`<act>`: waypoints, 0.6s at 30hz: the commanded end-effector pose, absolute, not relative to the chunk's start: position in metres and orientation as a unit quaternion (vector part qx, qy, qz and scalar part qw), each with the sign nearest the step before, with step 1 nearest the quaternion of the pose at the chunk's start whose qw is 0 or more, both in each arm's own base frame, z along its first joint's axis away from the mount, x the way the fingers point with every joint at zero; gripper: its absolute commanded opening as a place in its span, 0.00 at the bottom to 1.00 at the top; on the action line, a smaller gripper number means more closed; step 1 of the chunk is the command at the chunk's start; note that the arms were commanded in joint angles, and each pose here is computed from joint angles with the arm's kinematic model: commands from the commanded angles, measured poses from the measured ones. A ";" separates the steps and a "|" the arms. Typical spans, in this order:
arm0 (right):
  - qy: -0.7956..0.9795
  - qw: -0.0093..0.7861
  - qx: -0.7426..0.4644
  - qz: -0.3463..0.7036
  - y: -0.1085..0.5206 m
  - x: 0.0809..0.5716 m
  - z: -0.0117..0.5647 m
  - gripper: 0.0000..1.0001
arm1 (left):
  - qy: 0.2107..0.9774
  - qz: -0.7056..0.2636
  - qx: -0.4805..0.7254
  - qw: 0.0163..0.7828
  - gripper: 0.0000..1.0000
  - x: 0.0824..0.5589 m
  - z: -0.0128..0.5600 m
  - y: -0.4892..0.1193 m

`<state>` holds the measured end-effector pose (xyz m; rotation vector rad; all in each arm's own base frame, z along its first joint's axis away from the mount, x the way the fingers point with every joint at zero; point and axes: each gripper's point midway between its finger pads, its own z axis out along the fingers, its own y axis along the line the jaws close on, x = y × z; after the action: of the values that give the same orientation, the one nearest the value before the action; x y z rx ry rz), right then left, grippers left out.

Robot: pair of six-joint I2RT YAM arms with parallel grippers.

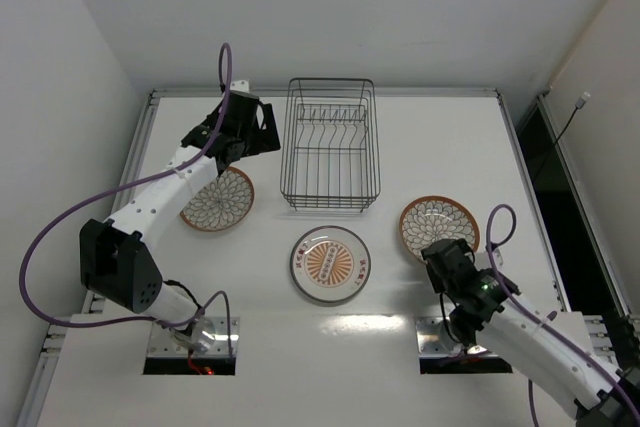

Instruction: Load the plates into the dish rack

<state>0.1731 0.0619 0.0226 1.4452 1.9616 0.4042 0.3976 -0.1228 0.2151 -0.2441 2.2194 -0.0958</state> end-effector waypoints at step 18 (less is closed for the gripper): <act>0.711 0.346 0.598 0.127 0.065 0.203 0.028 0.61 | 0.881 -0.039 -0.106 0.459 0.90 0.402 0.232 -0.119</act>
<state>0.1782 0.0590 0.0032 1.5010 1.9768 0.2481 0.3975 -0.1215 0.2150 -0.2473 2.2187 -0.0876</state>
